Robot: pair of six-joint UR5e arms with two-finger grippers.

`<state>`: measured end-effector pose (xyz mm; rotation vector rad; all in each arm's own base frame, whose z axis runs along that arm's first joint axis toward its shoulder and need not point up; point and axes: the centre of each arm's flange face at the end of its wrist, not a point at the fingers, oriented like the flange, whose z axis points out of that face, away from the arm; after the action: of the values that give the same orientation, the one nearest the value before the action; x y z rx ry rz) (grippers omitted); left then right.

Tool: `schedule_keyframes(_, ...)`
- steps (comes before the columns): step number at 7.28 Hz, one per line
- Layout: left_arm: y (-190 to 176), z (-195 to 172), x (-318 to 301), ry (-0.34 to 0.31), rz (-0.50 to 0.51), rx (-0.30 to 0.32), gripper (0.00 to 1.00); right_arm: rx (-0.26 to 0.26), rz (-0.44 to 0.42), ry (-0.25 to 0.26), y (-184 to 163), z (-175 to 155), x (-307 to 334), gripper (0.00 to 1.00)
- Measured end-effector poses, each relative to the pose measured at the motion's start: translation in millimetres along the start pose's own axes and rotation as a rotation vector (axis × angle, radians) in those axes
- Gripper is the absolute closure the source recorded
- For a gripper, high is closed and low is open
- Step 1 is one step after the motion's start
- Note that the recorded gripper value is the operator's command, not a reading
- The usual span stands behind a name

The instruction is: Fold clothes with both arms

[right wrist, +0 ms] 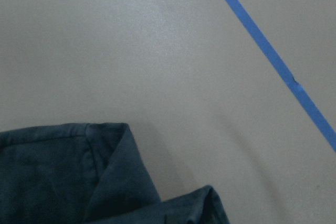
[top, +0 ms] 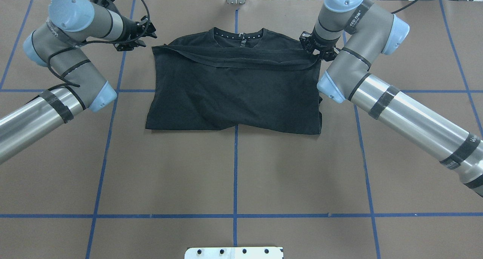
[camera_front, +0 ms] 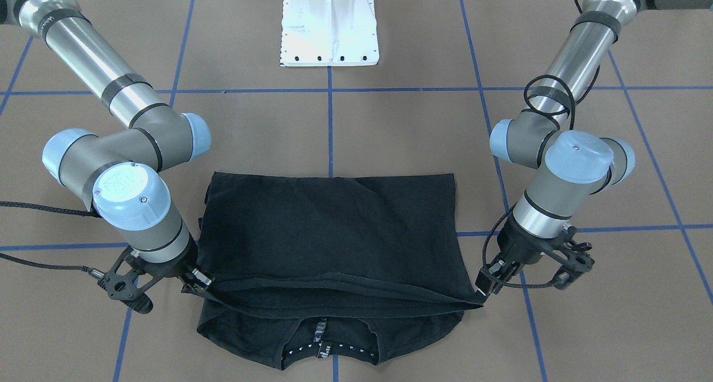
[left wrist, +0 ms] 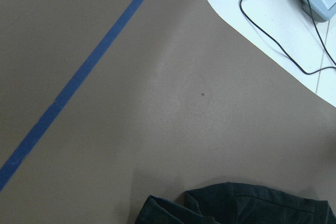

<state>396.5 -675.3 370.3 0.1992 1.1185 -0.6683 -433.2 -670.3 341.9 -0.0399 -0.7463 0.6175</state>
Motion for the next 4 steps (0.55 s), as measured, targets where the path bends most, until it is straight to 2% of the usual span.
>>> schedule_keyframes(2,-0.1,-2.3,2.3,0.006,0.007,0.000,0.14,-0.010,0.013,-0.078,29.6,-31.4,24.0,0.00)
schedule_keyframes(4,-0.3,-3.8,2.5,0.008,0.009,0.000,0.14,-0.031,0.033,-0.136,94.1,-51.2,70.2,0.00)
